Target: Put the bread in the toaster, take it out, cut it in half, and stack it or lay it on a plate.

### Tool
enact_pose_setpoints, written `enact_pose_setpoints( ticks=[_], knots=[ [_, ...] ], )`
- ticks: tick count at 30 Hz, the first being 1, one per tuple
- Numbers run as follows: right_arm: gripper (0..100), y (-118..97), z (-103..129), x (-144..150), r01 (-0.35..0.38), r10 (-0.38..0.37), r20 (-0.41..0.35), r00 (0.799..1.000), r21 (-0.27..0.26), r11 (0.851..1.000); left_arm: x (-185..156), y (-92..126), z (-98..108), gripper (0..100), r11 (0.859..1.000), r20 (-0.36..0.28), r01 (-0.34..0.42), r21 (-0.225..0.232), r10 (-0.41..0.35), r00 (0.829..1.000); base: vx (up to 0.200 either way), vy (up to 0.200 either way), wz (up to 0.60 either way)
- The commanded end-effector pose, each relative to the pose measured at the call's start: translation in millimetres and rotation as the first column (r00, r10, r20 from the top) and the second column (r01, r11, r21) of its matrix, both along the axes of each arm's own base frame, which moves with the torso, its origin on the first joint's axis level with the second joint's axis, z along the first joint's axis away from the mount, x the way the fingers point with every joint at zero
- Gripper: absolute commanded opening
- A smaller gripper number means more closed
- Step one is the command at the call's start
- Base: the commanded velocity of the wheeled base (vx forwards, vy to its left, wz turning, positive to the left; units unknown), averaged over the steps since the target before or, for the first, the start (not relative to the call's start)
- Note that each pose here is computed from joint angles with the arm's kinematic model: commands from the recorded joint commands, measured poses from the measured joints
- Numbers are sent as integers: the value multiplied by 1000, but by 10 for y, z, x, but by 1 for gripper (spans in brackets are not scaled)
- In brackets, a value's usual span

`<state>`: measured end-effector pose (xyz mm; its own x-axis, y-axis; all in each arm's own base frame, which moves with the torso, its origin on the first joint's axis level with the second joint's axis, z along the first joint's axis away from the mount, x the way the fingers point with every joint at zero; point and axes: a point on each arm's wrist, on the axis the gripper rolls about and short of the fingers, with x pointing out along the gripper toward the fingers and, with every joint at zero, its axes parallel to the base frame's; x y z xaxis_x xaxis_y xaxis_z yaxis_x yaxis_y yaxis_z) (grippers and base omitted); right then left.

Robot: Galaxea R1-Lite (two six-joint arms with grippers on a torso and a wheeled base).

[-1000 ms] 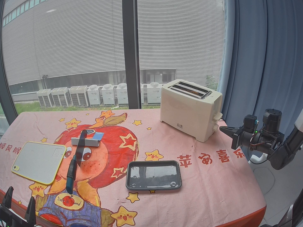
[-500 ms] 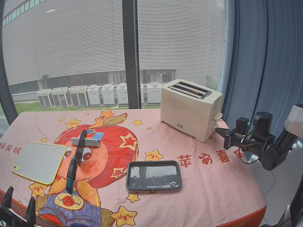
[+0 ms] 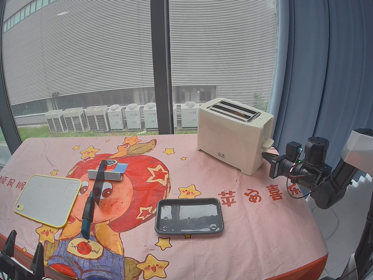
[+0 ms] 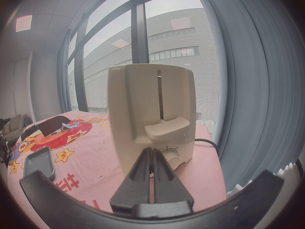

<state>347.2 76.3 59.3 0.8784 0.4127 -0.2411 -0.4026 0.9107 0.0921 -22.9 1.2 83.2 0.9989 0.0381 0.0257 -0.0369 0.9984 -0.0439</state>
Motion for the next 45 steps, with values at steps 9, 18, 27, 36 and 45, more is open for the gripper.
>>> enact_pose_setpoints(
  ticks=[9, 18, 27, 36, 45],
  knots=[
    [0, 3, -91, 36, 8, -8, -22, 1000, -3, 1000, 3, 0, -42, 100, 1000, -4, 0, 0, 0, 1000, 0, 0, 0],
    [0, 7, -138, 32, 8, -8, -37, 999, -7, 1000, 3, 0, -42, 100, 1000, -4, 0, 0, 0, 1000, 0, 0, 0],
    [0, 7, -164, 8, 5, -6, -47, 999, -12, 1000, 3, 0, -41, 100, 1000, -3, 0, 0, 0, 1000, 0, 0, 0],
    [0, 5, -196, -27, 3, -4, -62, 998, -23, 1000, 3, 0, -42, 100, 1000, -4, -2, 0, 2, 1000, 0, 0, 0],
    [0, 5, -207, -33, 1, -3, -67, 998, -23, 1000, 3, 0, -42, 100, 1000, -4, -2, 0, 2, 1000, 0, 0, 0]
  ],
)
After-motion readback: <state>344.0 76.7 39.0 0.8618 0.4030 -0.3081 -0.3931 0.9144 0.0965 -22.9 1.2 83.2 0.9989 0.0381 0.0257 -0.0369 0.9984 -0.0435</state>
